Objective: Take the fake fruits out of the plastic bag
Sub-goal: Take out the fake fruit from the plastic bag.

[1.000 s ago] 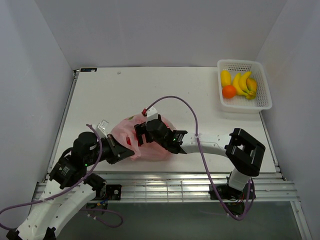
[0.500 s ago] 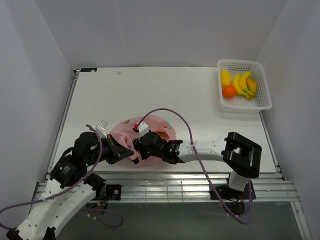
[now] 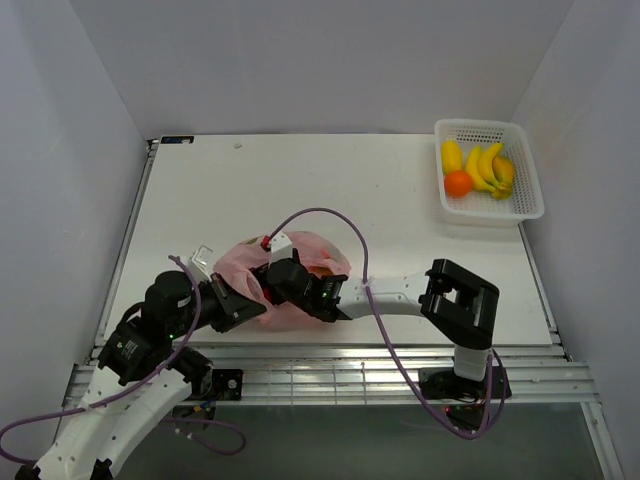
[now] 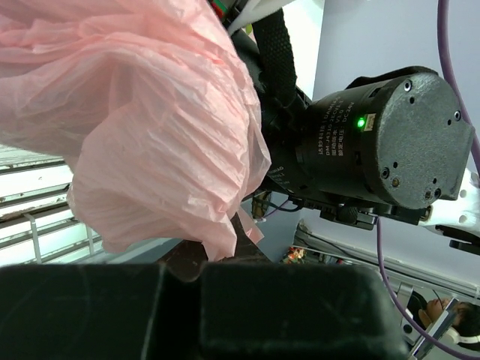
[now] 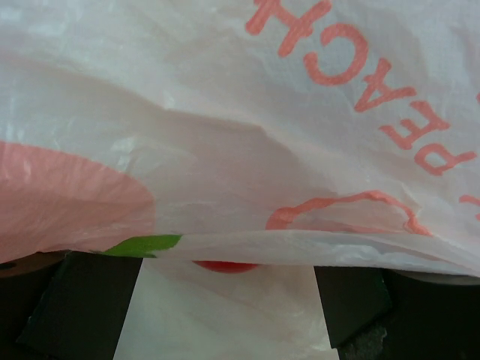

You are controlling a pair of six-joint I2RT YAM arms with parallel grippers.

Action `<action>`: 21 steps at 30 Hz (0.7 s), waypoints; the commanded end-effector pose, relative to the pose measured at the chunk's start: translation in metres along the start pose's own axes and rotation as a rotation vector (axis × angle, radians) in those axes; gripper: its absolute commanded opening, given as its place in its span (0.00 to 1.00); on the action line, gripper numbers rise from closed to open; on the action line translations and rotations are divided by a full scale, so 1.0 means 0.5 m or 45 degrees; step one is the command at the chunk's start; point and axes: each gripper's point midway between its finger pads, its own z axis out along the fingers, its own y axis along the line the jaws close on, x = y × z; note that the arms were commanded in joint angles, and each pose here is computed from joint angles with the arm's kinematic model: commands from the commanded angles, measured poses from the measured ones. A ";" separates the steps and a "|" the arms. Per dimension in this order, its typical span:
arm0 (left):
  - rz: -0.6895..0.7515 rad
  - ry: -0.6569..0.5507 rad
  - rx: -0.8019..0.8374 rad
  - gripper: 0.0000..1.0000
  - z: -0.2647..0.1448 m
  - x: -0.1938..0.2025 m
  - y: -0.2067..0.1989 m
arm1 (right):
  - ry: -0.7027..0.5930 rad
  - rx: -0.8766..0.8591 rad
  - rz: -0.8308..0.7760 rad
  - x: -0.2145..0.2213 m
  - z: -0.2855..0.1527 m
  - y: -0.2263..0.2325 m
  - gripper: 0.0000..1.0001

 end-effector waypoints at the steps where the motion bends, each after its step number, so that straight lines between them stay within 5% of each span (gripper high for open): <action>1: 0.016 0.023 0.023 0.00 0.006 0.002 -0.007 | -0.124 -0.035 0.050 -0.066 0.022 0.038 0.90; 15: 0.018 0.007 0.044 0.00 0.009 0.006 0.004 | 0.061 -0.016 0.054 0.050 0.144 0.051 0.91; 18: 0.025 -0.007 0.033 0.00 0.005 0.003 0.005 | 0.067 -0.015 0.052 0.060 0.134 0.042 0.99; 21: 0.031 -0.031 0.024 0.00 0.000 -0.004 0.003 | 0.017 -0.043 0.052 0.028 0.108 0.047 0.71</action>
